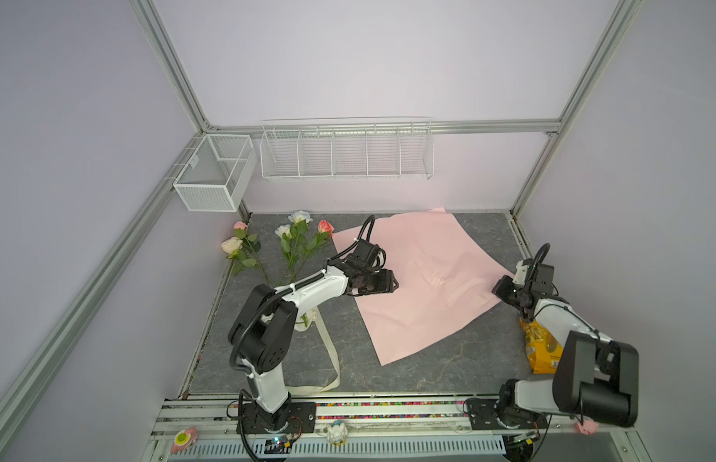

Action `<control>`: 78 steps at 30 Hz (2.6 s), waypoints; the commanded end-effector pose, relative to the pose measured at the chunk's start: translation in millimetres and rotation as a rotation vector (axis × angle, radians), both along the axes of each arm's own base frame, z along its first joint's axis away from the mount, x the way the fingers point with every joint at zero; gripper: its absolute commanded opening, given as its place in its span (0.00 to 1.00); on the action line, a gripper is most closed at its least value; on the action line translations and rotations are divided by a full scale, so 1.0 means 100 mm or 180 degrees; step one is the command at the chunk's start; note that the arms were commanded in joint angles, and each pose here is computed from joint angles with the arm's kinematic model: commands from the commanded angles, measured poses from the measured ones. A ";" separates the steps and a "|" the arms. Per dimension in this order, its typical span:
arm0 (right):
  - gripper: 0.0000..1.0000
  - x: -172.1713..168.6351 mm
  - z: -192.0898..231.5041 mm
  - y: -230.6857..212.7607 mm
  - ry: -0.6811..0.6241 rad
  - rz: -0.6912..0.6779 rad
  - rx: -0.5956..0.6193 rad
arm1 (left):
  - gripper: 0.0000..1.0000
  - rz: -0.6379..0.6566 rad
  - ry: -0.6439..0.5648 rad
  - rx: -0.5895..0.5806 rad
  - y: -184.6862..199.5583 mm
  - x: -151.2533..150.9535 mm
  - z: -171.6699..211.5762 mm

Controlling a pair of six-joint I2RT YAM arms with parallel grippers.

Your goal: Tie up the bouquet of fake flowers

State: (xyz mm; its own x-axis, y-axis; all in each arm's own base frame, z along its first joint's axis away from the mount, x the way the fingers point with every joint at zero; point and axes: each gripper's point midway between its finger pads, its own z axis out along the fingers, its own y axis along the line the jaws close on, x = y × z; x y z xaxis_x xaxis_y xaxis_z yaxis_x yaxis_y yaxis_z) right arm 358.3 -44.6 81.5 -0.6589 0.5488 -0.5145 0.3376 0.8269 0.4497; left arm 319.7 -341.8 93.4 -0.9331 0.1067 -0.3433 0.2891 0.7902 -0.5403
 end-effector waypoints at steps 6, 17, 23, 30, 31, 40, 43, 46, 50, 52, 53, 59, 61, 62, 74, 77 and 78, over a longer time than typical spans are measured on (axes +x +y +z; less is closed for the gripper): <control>0.06 0.16 -0.14 0.15 0.0261 0.0554 0.0087 | 0.57 -0.0173 0.0353 0.0115 0.00 -0.34 -0.44; 0.06 0.32 -0.32 0.13 0.0571 0.0977 -0.0233 | 0.49 -0.0124 0.0687 0.0041 0.10 -0.94 -0.72; 0.06 0.37 -0.32 0.08 0.0622 0.1173 -0.0427 | 0.46 -0.0222 0.0778 0.0000 0.01 -1.26 -0.72; 0.07 0.53 -0.29 0.13 0.0450 0.1319 -0.0382 | 0.45 -0.0210 0.0725 -0.0039 0.05 -1.40 -0.65; 0.07 0.56 -0.29 0.13 0.0452 0.1325 -0.0379 | 0.45 -0.0208 0.0701 -0.0098 0.03 -1.39 -0.60; 0.07 0.69 -0.34 0.13 0.0492 0.1455 -0.0415 | 0.54 -0.0163 0.0222 -0.0277 -0.03 -1.17 -0.10; 0.08 0.73 -0.28 0.23 0.0330 0.1564 -0.0312 | 0.55 -0.0055 0.0008 -0.0295 0.05 -1.05 0.11; 0.11 0.73 -0.28 0.24 0.0368 0.1496 -0.0276 | 0.55 0.0138 -0.0195 -0.0263 0.22 -0.94 0.26; 0.10 0.71 -0.29 0.29 0.0366 0.1537 -0.0210 | 0.55 0.0497 -0.0353 -0.0228 0.53 -0.81 0.38; 0.09 0.67 -0.31 0.33 0.0393 0.1641 -0.0228 | 0.55 0.0604 -0.0403 -0.0225 0.65 -0.78 0.40; 0.08 0.67 -0.31 0.34 0.0401 0.1655 -0.0269 | 0.55 0.0634 -0.0448 -0.0212 0.70 -0.77 0.41; 0.11 0.67 -0.27 0.40 0.0461 0.1625 -0.0277 | 0.55 0.0785 -0.0609 -0.0214 0.86 -0.73 0.47; 0.18 0.66 -0.22 0.28 0.0591 0.1372 -0.0290 | 0.55 0.0848 -0.0617 -0.0180 0.90 -0.72 0.48; 0.26 0.64 -0.18 0.22 0.0639 0.1230 -0.0236 | 0.55 0.0902 -0.0629 -0.0162 0.93 -0.72 0.49; 0.60 0.13 0.47 0.08 0.0205 0.0244 -0.0117 | 0.55 0.1486 -0.0989 0.0133 1.51 -0.61 0.69; 0.60 0.05 0.58 0.33 0.0058 0.0399 0.0147 | 0.56 0.1543 -0.1043 0.0149 1.58 -0.59 0.74; 0.60 0.03 0.59 0.44 0.0032 0.0475 0.0244 | 0.56 0.1555 -0.1057 0.0162 1.60 -0.58 0.75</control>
State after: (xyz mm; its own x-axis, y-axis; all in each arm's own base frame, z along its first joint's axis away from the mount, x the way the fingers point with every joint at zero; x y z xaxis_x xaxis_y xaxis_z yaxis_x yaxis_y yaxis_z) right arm 368.1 -27.2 143.3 -0.7286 0.4459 -0.5199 0.2408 0.8774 0.4150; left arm 261.0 -195.9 170.0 -0.7366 -0.2840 -0.6138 0.0640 0.8742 -0.4813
